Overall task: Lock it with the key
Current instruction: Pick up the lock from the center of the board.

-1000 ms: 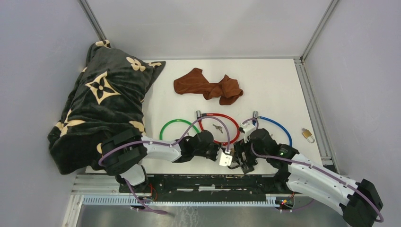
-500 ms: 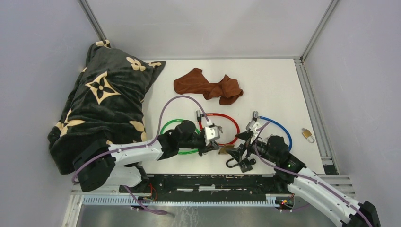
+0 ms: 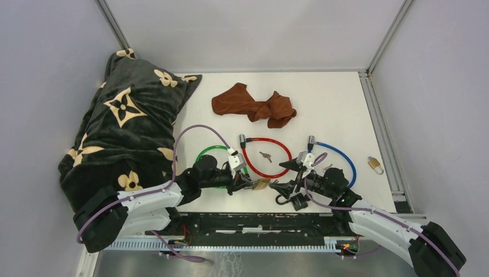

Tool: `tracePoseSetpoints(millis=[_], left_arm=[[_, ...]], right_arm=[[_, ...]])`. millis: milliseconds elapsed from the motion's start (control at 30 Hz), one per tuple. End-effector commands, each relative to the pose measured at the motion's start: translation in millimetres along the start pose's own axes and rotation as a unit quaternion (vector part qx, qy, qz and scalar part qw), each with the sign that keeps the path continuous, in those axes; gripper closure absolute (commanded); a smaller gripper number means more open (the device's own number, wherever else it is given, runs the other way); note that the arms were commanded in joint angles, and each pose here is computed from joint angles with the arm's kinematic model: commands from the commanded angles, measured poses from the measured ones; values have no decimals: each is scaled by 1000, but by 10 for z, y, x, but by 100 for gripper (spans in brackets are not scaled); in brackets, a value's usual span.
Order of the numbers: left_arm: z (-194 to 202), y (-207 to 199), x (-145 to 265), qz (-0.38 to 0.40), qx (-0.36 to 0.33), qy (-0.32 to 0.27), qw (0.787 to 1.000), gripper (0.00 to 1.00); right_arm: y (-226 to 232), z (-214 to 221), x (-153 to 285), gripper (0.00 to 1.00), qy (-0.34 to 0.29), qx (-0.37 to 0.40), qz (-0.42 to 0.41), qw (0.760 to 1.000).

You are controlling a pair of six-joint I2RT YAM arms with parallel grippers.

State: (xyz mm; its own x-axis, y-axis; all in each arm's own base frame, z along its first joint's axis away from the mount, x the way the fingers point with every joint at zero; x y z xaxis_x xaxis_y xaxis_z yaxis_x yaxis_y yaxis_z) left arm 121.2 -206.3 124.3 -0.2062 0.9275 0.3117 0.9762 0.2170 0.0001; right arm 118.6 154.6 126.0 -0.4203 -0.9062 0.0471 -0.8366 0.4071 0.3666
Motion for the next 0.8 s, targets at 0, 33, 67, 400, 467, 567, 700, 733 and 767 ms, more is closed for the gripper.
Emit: tracePoseSetpoints(millis=[0, 33, 67, 400, 467, 567, 700, 733, 767], left_arm=[[-439, 39, 20, -5, -43, -117, 992, 98], [-440, 44, 27, -7, -46, -119, 992, 98], [-439, 44, 30, -8, -49, -120, 992, 98], [-398, 42, 69, -11, -51, -121, 991, 98], [-394, 35, 69, -11, -48, -122, 991, 98], [-396, 21, 67, -4, -44, -128, 991, 98], [-396, 22, 64, -5, -44, -127, 991, 98], [-390, 24, 64, -6, -43, -126, 991, 98], [-392, 24, 65, -7, -42, -127, 991, 98]], right_arm=[[-75, 209, 16, 2, 15, 32, -17, 999], [-72, 230, 0, 4, 25, 36, -29, 999], [-56, 238, -20, 5, 33, 38, -46, 998], [-46, 250, -312, 15, 86, 11, -124, 989], [-58, 231, -367, 15, 88, 15, -128, 988], [-116, 244, -453, 14, 97, 25, -121, 988], [-138, 220, -584, 15, 104, 30, -136, 985], [-137, 224, -611, 17, 109, 31, -140, 984], [-137, 224, -643, 19, 113, 33, -143, 983]])
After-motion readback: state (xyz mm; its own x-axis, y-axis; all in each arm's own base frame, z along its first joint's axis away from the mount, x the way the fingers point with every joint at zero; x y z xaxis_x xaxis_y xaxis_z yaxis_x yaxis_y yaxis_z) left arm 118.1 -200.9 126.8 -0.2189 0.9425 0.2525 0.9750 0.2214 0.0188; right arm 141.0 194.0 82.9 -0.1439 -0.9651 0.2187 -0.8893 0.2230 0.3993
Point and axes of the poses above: each gripper's point midway between its finger pads, its own x axis back along the fingers, its own y axis along the line the jaws close on, z = x × y, the point moved 9 cm from there along x, back along the fingers, and after that the axes turned 14 degrees about -x, right-handed, at the moved point
